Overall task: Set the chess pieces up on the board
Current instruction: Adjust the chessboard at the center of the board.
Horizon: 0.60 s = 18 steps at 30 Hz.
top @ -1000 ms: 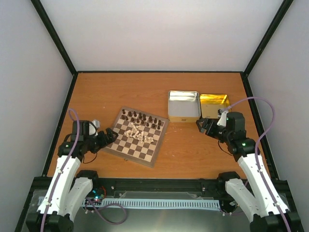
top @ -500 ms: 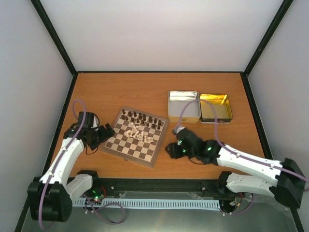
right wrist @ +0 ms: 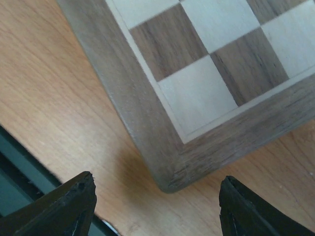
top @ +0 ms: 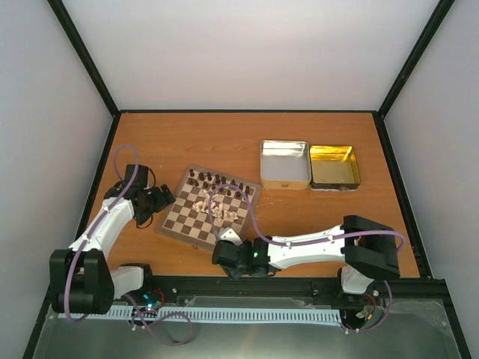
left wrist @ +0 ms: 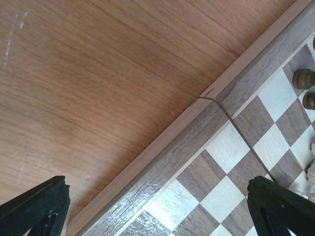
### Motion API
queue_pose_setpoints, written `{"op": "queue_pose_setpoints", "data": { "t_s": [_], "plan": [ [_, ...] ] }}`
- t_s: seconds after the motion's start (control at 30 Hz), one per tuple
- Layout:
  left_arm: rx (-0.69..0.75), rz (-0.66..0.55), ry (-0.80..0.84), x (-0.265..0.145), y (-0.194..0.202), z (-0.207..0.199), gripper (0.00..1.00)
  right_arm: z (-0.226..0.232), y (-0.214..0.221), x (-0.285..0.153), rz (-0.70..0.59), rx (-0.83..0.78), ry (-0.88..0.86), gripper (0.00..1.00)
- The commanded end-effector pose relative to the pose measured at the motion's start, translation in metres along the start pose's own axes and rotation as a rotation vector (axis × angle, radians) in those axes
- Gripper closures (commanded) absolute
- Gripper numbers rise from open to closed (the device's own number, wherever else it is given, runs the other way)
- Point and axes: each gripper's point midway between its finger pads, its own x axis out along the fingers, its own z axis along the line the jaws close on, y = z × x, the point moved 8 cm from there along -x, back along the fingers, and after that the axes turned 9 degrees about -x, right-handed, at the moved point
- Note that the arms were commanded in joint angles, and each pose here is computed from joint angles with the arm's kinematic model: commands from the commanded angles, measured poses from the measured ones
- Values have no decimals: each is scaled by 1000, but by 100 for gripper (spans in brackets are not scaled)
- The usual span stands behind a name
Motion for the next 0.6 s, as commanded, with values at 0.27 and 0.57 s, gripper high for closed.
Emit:
{"op": "queue_pose_setpoints", "data": {
  "t_s": [0.27, 0.57],
  "plan": [
    [1, 17, 34, 17, -7, -5, 0, -14, 13, 18, 47, 88, 148, 33],
    [-4, 63, 74, 25, 2, -3, 11, -32, 10, 24, 32, 174, 154, 41]
  ]
}}
